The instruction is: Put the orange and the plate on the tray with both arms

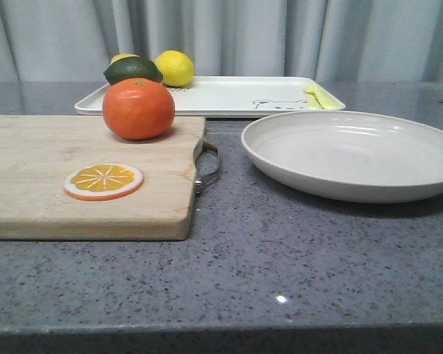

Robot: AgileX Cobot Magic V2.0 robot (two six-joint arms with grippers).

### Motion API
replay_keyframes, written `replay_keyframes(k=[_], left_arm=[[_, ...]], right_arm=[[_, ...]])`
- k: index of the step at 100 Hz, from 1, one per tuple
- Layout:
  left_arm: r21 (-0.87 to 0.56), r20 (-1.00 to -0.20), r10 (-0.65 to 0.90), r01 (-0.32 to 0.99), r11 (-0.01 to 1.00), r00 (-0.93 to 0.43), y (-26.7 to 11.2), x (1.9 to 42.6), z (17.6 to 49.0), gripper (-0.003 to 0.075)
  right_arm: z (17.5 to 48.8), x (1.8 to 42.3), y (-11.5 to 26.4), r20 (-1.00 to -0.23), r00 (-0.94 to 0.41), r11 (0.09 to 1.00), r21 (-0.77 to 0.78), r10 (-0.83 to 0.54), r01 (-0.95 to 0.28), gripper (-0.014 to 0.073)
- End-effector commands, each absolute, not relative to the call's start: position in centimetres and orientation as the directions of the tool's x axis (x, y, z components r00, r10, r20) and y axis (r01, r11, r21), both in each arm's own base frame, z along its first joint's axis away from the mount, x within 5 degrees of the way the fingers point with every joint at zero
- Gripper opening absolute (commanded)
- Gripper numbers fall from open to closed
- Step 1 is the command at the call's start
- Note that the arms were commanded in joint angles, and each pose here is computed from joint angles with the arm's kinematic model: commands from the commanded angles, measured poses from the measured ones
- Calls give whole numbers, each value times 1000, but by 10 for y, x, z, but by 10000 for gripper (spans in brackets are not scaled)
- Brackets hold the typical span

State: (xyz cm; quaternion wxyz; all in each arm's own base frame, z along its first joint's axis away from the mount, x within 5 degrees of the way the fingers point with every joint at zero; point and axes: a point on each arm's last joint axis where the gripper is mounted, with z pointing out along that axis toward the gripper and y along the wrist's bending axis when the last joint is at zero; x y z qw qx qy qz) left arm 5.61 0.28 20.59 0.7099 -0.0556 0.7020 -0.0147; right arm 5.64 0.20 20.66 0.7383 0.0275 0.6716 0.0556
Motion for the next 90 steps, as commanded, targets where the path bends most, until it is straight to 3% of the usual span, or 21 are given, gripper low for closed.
replay_keyframes(k=[1, 90], left_arm=[[-100, -990, -94, -62, 993, 105, 4, 54, 207, -19], [-100, -990, -94, -62, 993, 105, 4, 54, 207, -19]], right_arm=[[215, 53, 2, -975, 195, 993, 101, 110, -54, -68], [216, 53, 2, -972, 206, 993, 101, 111, -56, -68]])
